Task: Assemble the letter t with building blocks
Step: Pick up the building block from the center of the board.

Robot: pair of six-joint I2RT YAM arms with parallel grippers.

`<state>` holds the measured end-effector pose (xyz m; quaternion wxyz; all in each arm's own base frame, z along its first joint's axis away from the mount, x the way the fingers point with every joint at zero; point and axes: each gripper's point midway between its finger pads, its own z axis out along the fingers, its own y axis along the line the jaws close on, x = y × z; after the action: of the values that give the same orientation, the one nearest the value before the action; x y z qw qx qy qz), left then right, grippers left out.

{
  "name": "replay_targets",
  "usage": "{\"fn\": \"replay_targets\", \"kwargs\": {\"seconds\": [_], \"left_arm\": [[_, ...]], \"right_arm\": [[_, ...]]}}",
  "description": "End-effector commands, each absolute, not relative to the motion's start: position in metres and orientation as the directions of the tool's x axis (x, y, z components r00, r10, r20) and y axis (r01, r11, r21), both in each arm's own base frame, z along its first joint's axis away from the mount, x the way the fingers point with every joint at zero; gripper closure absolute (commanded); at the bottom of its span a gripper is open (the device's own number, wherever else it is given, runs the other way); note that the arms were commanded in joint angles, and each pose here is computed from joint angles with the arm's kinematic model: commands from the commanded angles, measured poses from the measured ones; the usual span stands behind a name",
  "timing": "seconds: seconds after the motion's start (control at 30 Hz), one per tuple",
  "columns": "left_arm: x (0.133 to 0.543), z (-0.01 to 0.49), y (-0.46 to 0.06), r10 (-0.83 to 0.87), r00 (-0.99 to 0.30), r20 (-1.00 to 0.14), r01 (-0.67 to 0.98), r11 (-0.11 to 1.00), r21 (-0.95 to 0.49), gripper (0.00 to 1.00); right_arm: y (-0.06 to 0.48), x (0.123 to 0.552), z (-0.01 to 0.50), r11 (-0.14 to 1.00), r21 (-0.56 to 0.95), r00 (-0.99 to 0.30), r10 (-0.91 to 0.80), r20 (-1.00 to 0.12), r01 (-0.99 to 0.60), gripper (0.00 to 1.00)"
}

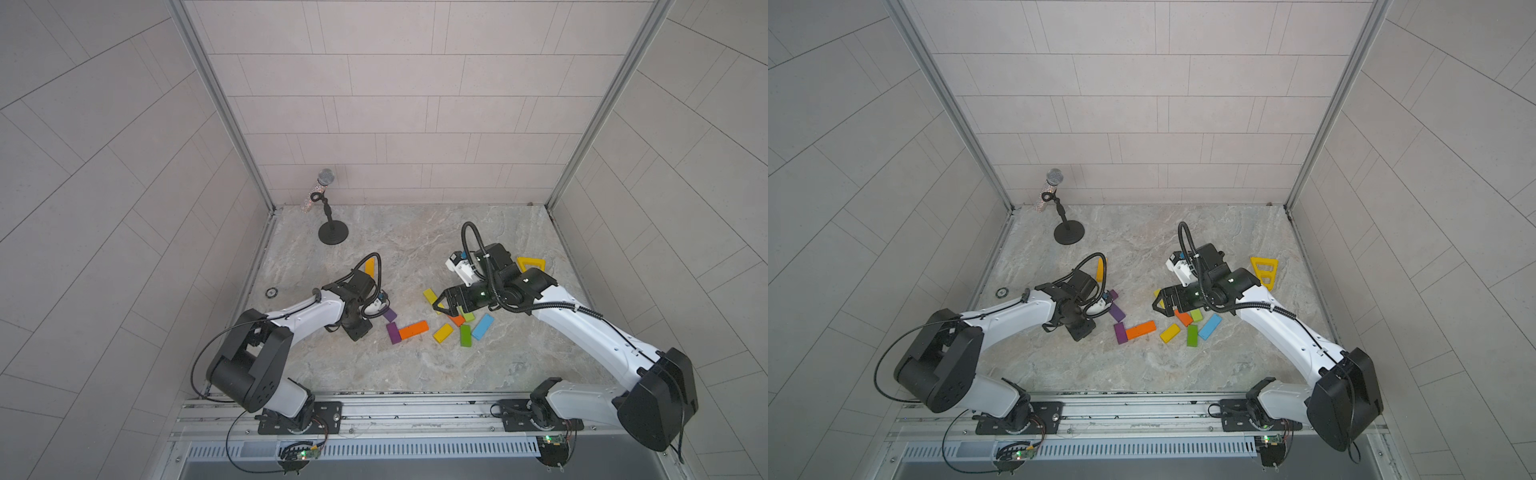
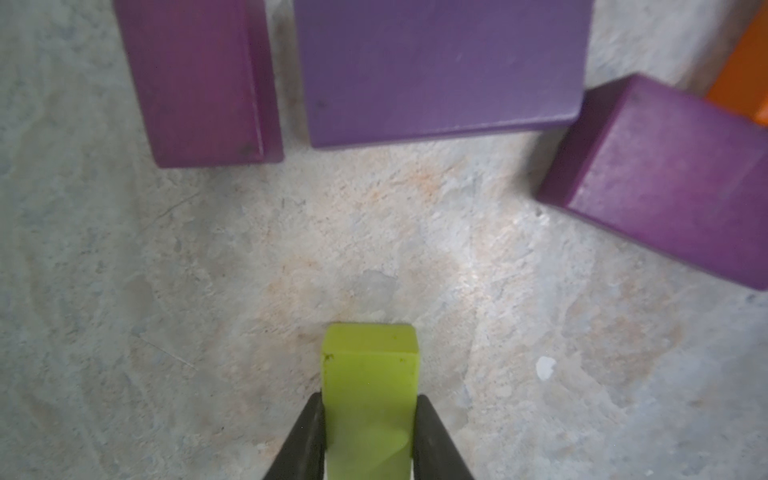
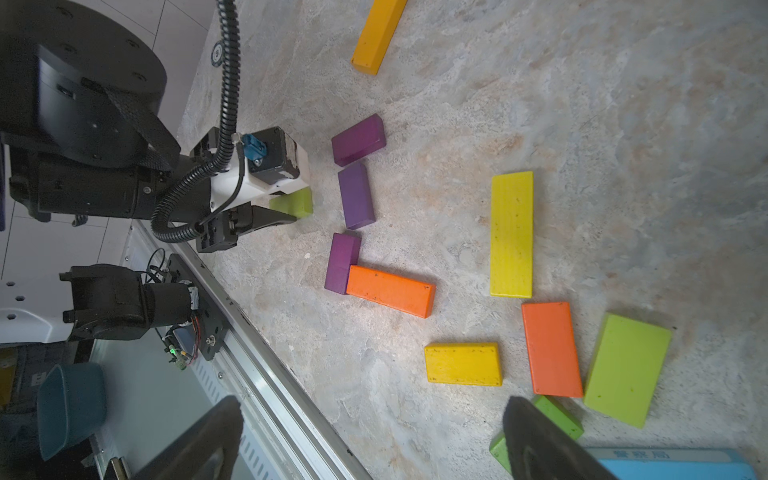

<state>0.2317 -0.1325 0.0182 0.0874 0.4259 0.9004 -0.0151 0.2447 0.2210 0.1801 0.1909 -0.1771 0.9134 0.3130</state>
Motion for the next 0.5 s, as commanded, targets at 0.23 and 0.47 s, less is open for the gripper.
{"fn": "replay_targets", "kwargs": {"seconds": [0.23, 0.47], "left_arm": [[0.236, 0.066, -0.112, 0.818, -0.498, -0.287, 0.784, 0.567, 0.255, 0.79], [0.243, 0.083, -0.104, 0.861, -0.366, -0.354, 0.846, 0.466, 0.258, 0.81]], "right_arm": [[0.224, 0.25, 0.183, 0.731, 0.51, -0.863, -0.217, -0.456, -0.453, 0.0], [0.241, 0.272, 0.206, 0.697, 0.536, -0.851, -0.212, -0.481, -0.477, 0.0]]}}
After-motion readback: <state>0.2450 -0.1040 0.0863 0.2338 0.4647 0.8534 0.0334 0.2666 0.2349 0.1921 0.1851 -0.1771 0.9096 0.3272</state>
